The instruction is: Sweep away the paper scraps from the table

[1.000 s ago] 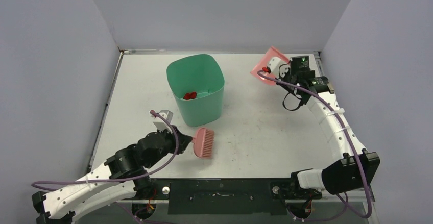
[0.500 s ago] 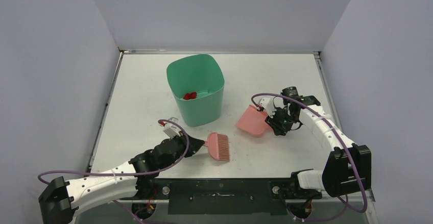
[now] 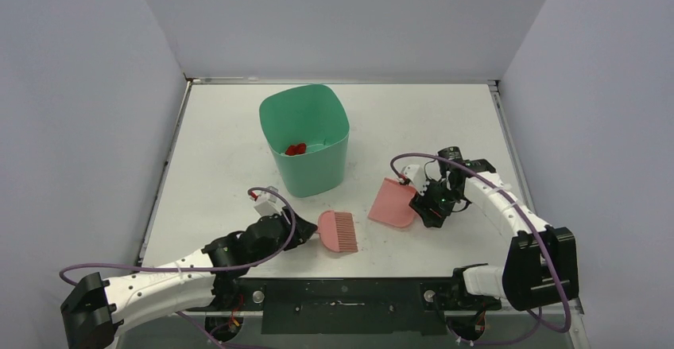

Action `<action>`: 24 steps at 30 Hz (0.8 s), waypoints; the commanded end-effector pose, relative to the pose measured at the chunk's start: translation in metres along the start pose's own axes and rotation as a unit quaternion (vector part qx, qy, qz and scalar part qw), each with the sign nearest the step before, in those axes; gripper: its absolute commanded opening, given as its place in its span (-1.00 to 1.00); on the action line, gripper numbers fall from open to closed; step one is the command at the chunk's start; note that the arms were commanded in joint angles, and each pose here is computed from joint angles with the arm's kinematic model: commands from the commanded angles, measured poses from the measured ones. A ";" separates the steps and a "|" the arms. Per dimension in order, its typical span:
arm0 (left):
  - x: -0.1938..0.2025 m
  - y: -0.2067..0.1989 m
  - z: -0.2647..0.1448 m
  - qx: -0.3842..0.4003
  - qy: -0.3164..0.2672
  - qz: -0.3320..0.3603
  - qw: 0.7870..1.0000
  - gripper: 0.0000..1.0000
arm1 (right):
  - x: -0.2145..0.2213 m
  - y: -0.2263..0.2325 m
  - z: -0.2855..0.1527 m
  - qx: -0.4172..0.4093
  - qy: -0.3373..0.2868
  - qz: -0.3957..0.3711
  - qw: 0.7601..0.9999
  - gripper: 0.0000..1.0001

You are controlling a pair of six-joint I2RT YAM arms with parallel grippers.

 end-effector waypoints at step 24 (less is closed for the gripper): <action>-0.075 0.010 -0.049 -0.172 0.002 0.287 0.942 0.13 | -0.103 -0.037 -0.083 0.142 -0.356 0.143 0.913 0.65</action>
Point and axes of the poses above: each gripper's point midway between its finger pads, its own z axis out along the fingers, its own y axis along the line the jaws close on, x = y × z, the point moved 2 cm from there along -z, back along the fingers, and after that the axes turned 10 degrees about z, right-handed, at the moved point
